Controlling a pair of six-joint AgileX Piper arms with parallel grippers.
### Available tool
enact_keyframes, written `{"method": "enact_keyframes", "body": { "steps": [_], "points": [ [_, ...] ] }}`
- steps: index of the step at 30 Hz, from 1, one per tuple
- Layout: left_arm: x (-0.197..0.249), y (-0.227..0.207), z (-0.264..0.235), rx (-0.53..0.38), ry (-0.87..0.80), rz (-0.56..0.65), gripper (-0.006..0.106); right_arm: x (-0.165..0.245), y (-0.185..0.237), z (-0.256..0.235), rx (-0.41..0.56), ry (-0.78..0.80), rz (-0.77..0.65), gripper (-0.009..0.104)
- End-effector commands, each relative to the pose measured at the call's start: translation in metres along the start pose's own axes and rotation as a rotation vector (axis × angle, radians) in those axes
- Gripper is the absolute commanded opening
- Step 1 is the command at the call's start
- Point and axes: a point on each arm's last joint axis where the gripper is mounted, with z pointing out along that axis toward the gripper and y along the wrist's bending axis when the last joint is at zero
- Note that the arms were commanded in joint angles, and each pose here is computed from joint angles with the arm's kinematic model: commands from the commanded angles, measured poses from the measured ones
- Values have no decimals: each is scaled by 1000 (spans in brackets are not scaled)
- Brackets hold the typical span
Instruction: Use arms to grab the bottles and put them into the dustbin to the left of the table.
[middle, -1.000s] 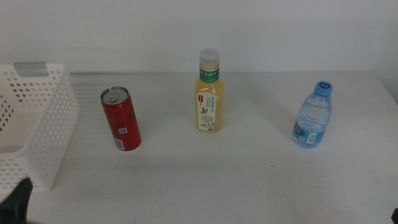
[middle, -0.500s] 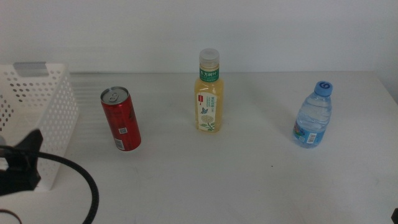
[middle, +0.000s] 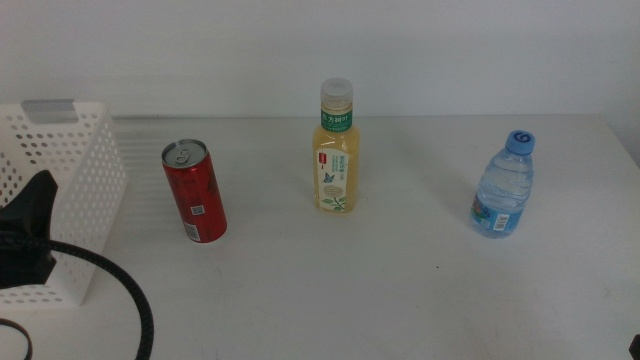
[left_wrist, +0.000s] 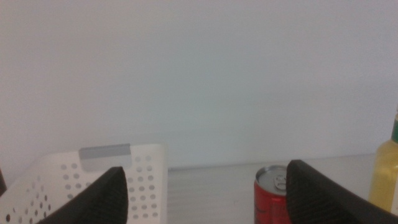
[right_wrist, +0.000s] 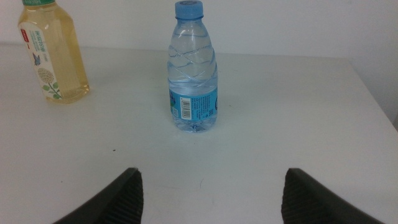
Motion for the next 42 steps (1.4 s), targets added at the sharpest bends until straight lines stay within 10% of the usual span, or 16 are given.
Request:
{"method": "enact_keyframes", "body": {
  "steps": [1, 42],
  "points": [
    [-22, 0, 3, 1, -141, -17, 79, -10, 0, -3, 3, -110, -22, 58],
    [90, -22, 100, 262, 85, -187, 90, -10, 0, -3, 3, -110, -22, 58]
  ]
}}
